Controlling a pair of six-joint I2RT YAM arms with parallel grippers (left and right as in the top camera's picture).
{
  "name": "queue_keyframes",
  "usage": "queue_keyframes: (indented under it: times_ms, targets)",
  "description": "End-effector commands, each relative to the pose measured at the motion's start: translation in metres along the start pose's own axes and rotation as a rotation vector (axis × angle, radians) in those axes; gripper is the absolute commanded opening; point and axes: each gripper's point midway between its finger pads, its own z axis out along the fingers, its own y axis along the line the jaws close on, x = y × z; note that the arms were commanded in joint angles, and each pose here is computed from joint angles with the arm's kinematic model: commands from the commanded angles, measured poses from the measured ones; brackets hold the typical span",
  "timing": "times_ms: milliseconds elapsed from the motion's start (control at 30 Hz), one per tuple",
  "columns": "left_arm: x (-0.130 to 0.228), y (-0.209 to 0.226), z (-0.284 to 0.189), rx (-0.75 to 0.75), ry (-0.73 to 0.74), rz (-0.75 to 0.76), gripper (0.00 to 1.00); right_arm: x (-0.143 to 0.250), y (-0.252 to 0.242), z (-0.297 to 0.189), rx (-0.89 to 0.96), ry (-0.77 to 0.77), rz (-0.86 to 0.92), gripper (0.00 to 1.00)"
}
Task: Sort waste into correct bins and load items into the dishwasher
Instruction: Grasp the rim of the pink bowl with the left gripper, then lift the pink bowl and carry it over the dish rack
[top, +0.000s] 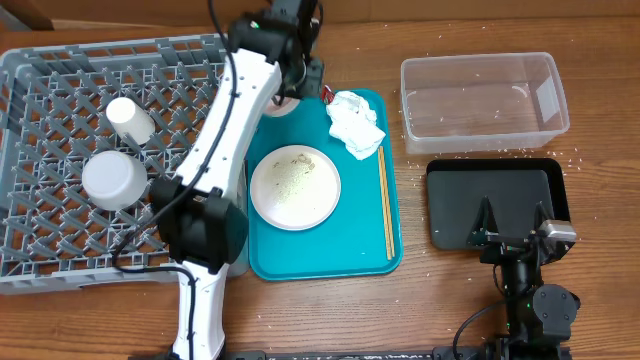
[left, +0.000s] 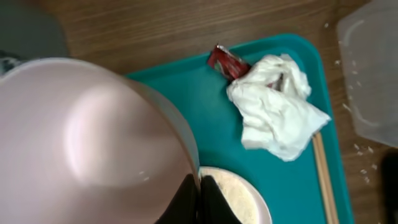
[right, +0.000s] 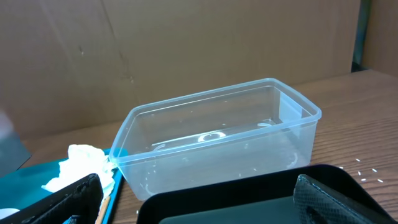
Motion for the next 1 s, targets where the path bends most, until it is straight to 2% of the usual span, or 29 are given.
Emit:
queue_keyframes:
  times_ms: [0,200,400,467,567,633,800,967]
  targets:
    - [-0.018,0.016,-0.084,0.007,-0.143,-0.083,0.04,0.001,-0.003,0.000,0.011,-0.007,-0.001,1.00]
    - [0.009,0.080,-0.137,-0.053,-0.131,-0.219,0.04,0.001,-0.003,0.000,0.011,-0.007,-0.001,1.00]
    - [0.052,0.152,-0.153,-0.101,-0.017,-0.412,0.04,0.001,-0.003,0.000,0.011,-0.007,-0.001,1.00]
    - [0.055,0.153,-0.151,0.009,0.000,-0.402,0.04,0.001,-0.003,0.000,0.011,-0.007,-0.001,1.00]
    - [0.049,0.122,-0.153,0.335,-0.022,-0.270,0.04,0.001,-0.003,0.000,0.011,-0.007,-0.001,1.00]
    - [0.048,0.111,-0.156,0.478,-0.035,-0.248,0.04,0.001,-0.003,0.000,0.011,-0.007,-0.001,1.00]
    - [0.053,0.115,-0.152,0.596,-0.045,-0.247,0.04,0.001,-0.003,0.000,0.011,-0.006,-0.001,1.00]
    - [0.045,0.140,-0.176,0.722,-0.160,-0.324,0.04,0.001,-0.003,0.000,0.011,-0.007,-0.001,1.00]
